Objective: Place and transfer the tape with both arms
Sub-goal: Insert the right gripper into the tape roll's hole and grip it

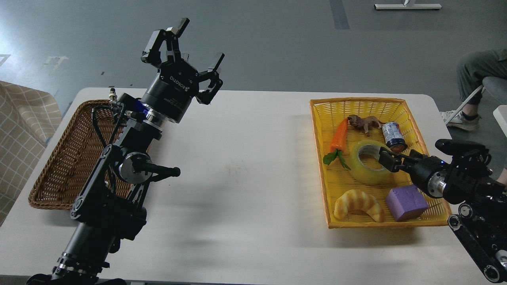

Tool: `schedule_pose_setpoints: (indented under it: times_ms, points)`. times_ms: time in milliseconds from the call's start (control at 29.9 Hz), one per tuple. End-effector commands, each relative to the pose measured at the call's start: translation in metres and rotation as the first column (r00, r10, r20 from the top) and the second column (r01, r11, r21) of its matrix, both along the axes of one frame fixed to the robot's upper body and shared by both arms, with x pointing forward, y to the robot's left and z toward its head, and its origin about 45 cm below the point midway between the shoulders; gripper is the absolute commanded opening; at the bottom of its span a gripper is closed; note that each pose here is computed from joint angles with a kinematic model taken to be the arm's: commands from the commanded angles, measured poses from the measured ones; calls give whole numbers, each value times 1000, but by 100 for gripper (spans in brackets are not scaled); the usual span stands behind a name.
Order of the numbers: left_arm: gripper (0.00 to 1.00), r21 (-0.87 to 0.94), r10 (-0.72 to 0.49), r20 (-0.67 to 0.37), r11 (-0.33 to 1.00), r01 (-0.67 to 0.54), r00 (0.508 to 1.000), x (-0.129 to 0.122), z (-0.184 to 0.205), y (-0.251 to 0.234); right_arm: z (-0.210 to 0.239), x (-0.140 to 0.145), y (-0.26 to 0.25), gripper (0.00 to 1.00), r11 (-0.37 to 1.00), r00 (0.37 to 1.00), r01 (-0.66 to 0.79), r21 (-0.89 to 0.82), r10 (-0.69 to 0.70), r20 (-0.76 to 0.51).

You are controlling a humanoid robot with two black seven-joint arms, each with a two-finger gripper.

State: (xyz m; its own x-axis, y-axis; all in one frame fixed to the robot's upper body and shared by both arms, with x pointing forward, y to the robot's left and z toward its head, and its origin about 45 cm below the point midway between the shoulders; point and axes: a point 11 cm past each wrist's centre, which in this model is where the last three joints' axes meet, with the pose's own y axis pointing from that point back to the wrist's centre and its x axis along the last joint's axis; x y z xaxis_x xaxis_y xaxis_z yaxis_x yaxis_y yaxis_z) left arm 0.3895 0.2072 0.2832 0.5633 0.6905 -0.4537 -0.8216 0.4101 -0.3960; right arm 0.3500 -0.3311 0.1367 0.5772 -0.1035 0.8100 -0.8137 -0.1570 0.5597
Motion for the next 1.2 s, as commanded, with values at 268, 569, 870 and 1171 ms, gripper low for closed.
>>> schedule_pose_setpoints:
  times_ms: [268, 569, 870, 1171]
  points:
    - [98, -3, 3, -1, 1000, -3, 1000, 0, 0, 1, -8, -1, 14, 89, 999, 999, -41, -27, 40, -26]
    - [98, -7, 5, -8, 1000, -5, 1000, 0, -3, 2, -10, -2, 10, 79, 999, 999, -22, -46, 20, -33]
    - [98, -10, 9, -3, 1000, -9, 1000, 1, 0, 2, -15, -3, 13, 60, 999, 999, -13, -39, 11, -45]
    - [98, -8, 6, 4, 1000, -6, 1000, 3, 4, 1, -17, -4, 11, 48, 998, 999, 9, -54, -12, -50]
